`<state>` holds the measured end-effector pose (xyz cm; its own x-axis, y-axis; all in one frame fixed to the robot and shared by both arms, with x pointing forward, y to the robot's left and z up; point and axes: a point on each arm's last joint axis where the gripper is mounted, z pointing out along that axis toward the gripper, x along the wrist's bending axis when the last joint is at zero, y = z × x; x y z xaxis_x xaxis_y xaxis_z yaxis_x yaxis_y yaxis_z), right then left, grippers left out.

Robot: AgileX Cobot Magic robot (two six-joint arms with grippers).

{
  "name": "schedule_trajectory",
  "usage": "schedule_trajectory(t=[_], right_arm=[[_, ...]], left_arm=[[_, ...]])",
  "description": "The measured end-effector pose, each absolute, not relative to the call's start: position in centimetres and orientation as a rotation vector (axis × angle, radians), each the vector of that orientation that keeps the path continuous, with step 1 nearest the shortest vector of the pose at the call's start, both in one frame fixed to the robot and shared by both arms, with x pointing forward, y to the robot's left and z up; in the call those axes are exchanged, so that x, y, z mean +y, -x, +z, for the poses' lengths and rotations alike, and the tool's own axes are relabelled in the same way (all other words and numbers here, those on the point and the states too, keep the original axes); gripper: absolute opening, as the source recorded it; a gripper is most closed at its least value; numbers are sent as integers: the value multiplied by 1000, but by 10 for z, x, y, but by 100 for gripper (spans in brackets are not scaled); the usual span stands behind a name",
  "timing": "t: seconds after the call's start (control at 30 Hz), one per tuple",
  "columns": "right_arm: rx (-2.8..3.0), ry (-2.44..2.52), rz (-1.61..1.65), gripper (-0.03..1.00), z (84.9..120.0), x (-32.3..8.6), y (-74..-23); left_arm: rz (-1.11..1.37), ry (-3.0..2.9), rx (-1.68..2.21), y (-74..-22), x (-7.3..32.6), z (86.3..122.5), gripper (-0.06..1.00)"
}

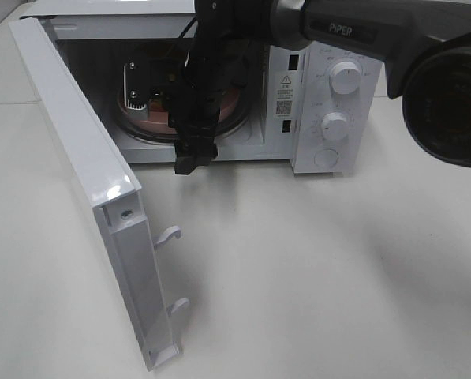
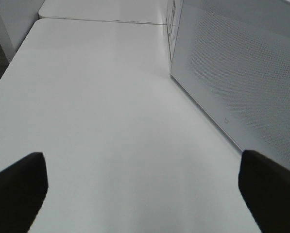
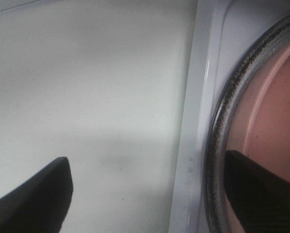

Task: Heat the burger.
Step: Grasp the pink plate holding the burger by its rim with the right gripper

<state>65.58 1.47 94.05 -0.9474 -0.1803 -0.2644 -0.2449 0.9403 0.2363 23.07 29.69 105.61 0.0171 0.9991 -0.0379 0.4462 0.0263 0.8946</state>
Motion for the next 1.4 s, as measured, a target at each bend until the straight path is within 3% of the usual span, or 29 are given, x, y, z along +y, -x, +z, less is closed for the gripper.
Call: schedule_trajectory(t=[1.4], right_arm=[[2767,196,411,76,945,11,-675]], left_arm=[[910,-1525,1535,-231,297,1056,99]])
